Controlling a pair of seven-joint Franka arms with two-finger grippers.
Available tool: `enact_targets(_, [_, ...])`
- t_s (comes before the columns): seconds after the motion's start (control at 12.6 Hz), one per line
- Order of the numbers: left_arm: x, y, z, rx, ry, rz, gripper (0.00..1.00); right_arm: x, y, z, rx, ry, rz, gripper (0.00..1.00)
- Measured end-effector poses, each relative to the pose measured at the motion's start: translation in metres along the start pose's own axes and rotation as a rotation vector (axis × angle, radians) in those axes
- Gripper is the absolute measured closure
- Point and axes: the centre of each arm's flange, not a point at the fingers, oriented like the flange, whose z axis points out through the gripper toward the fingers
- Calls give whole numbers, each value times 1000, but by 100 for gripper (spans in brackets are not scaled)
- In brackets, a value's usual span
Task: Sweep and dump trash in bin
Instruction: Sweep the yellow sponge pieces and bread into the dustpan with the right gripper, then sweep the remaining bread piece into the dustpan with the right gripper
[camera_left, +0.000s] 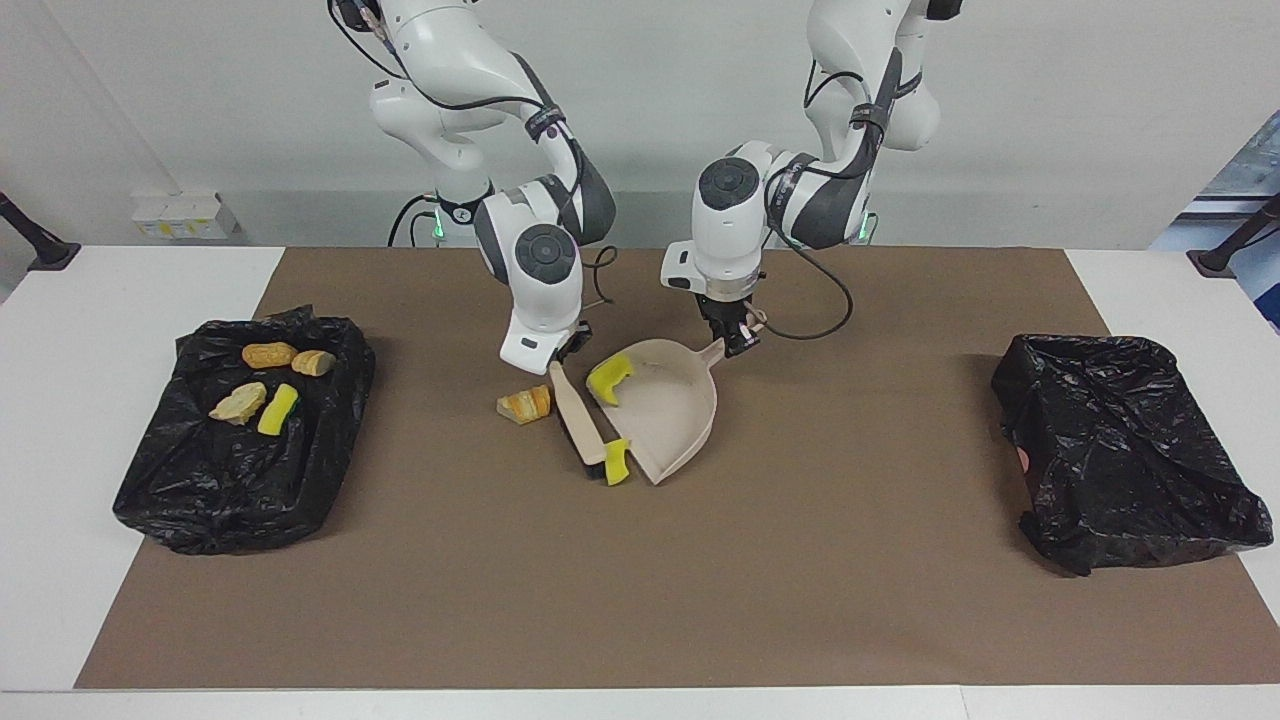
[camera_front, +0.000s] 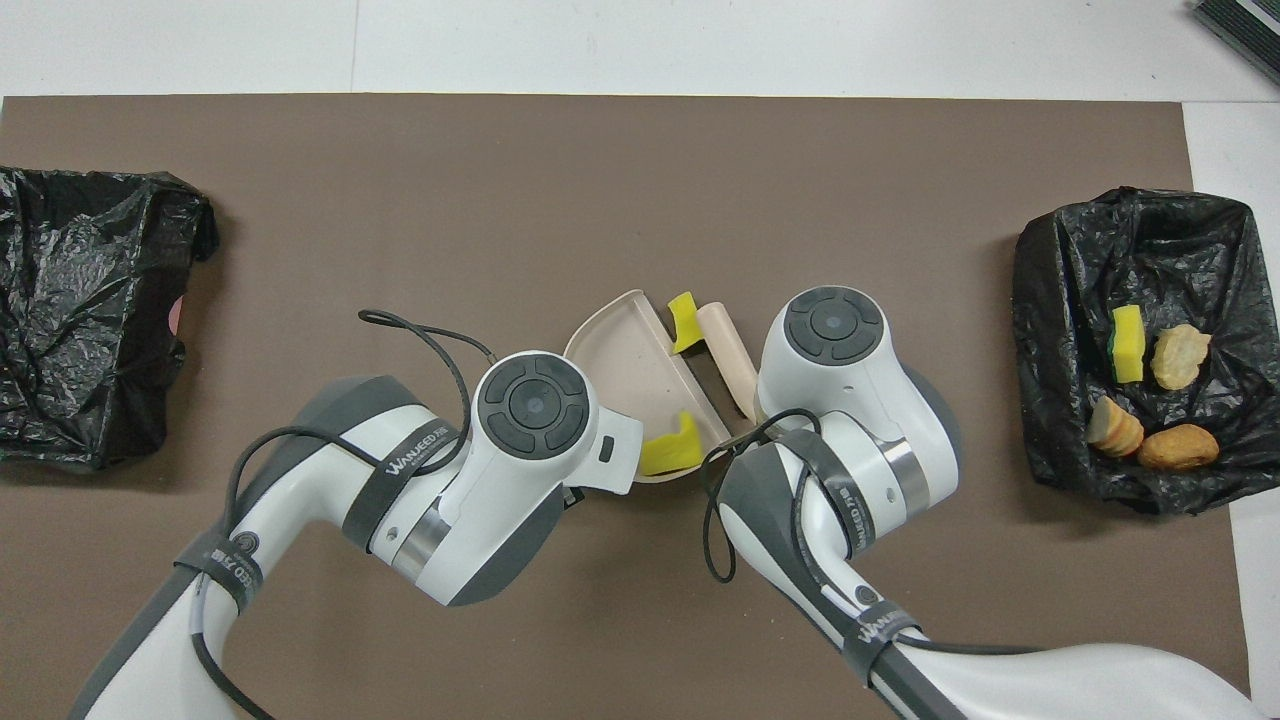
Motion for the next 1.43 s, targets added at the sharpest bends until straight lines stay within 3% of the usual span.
enact_targets(0.24, [-2,0,2,-2,-5,-1,69,-5,-36,-3,90,-5,1,74])
enact_targets(0.71, [-4,-3,3,-3,-6,45,69,-16,-66,-27,104,-22,49,74])
enact_targets(1.03, [-5,-3,4,-4,-8,72,69,-36,-19,-66,93,-48,119,74])
enact_targets(1.43, [-7,-1,3,-4,-9,103,69,-51,72,-69,-21,-84,234,74])
